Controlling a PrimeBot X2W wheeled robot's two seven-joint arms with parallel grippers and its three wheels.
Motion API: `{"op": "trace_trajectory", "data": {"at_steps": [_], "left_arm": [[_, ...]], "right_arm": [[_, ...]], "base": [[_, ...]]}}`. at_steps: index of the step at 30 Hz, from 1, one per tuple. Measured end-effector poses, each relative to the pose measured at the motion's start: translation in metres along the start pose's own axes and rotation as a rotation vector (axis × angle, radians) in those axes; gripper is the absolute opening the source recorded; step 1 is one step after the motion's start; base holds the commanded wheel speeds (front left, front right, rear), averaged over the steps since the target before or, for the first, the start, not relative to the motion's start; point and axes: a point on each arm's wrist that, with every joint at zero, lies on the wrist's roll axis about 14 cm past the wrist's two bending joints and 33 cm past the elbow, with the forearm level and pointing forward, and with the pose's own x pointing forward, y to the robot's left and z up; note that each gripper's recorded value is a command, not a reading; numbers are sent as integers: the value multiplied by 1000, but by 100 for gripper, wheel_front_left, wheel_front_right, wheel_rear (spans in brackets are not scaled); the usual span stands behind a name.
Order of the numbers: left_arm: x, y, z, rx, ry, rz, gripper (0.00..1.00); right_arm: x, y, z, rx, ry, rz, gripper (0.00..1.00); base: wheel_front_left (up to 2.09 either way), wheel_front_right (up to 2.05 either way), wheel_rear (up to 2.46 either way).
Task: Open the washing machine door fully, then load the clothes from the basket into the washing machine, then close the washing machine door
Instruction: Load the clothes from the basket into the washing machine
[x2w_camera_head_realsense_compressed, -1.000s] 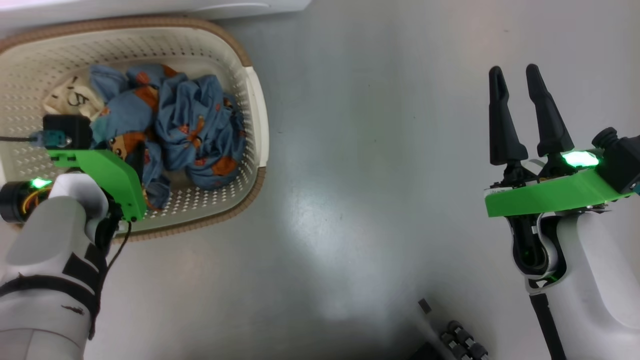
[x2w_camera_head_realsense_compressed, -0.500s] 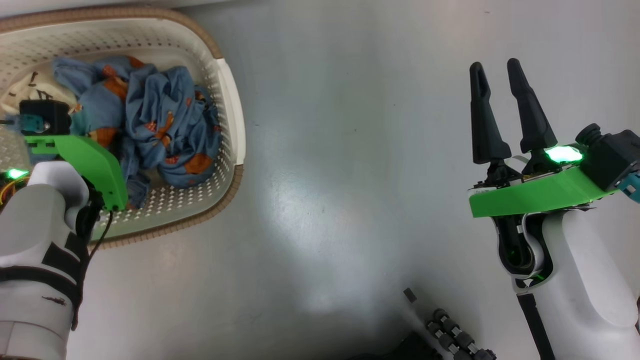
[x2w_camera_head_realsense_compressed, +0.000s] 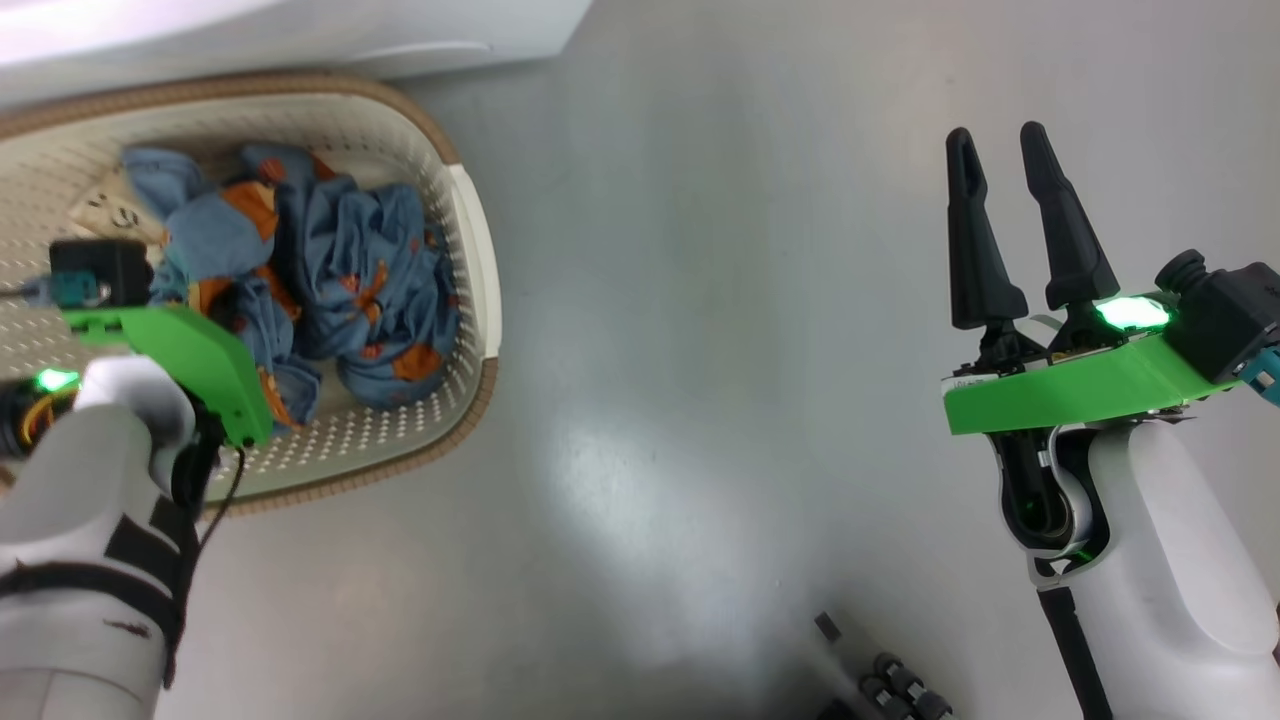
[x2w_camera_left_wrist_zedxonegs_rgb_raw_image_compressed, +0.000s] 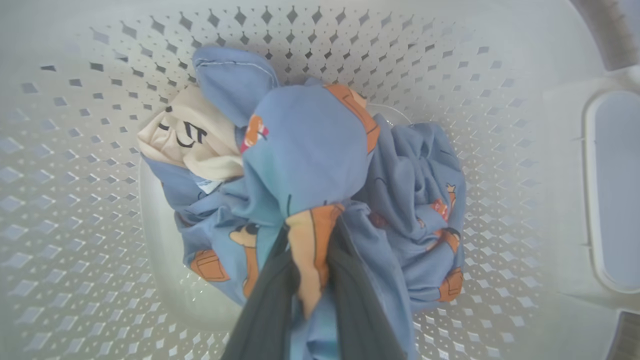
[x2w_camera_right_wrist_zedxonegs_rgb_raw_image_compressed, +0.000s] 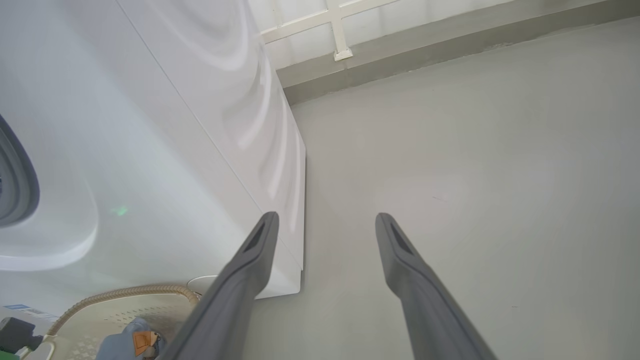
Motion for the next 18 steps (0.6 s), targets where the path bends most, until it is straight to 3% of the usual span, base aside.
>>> {"op": "trace_trajectory", "data": {"at_steps": [18], "left_arm": [[-92, -11, 27, -89, -304, 0, 0]], "right_arm": [[-43, 16, 43, 2, -60, 38, 100]], "base": [[0, 0, 0]]}}
